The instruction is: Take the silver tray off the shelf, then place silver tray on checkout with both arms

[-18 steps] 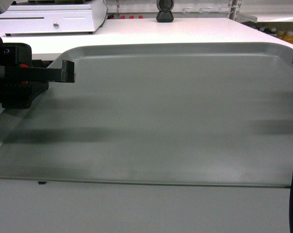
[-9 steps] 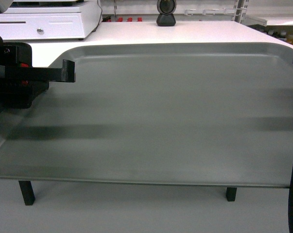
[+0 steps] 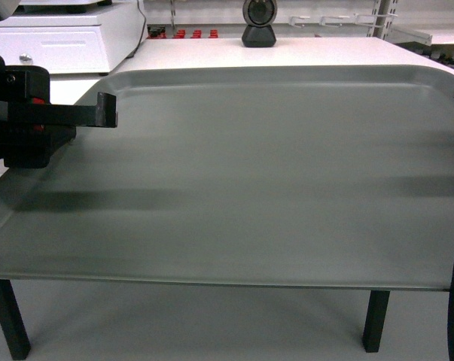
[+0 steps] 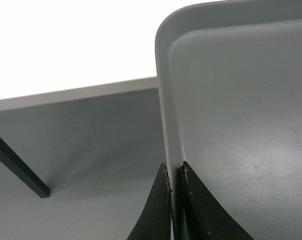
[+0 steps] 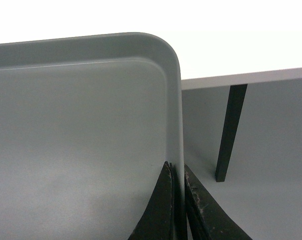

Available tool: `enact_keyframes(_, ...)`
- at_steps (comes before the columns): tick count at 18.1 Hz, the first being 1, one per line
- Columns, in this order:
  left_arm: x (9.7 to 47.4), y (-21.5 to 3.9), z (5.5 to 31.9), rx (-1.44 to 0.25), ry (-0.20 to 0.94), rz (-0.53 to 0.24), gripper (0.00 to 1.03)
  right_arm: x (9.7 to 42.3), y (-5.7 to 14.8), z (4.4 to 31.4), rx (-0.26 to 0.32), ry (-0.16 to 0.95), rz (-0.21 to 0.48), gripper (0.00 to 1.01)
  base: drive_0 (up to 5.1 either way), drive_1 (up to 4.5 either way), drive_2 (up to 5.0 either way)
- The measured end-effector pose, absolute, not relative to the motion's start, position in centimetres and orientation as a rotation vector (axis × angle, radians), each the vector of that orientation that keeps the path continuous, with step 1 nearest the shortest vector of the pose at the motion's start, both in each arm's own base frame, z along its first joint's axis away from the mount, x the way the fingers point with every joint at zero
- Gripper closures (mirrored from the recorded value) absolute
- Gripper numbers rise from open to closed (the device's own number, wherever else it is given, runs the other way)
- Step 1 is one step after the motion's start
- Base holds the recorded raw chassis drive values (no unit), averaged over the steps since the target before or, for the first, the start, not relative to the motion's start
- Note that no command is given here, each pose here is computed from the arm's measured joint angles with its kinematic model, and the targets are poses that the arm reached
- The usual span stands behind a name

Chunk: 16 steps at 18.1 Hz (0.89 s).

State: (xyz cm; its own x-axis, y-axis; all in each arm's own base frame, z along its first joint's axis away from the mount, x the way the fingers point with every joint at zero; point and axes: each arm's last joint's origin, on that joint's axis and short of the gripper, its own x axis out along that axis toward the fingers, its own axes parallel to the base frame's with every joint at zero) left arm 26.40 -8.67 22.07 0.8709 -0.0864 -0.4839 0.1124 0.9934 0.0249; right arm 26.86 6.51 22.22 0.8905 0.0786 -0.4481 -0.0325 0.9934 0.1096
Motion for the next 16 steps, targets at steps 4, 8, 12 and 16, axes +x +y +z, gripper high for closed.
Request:
enact_keyframes(4,26.42,-8.66,22.07,0.052,0.503,-0.104,1.00,26.86,6.51,22.22,0.100,0.469,0.059,0.99,0.0,4.25,-4.2)
enact_keyframes(8,26.41,-8.66,22.07,0.052,0.503,-0.104,1.00,26.86,6.51,22.24,0.101,0.467,0.059,0.99,0.0,4.25,-4.2)
enact_keyframes(12,26.41,-8.66,22.08,0.052,0.503,-0.104,1.00,26.87,6.51,22.26,0.101,0.465,0.059,0.99,0.0,4.25,-4.2)
enact_keyframes(16,26.44,-8.67,22.04,0.052,0.503,-0.105,1.00,26.87,6.51,22.21,0.101,0.469,0.058,0.99,0.0,4.25,-4.2)
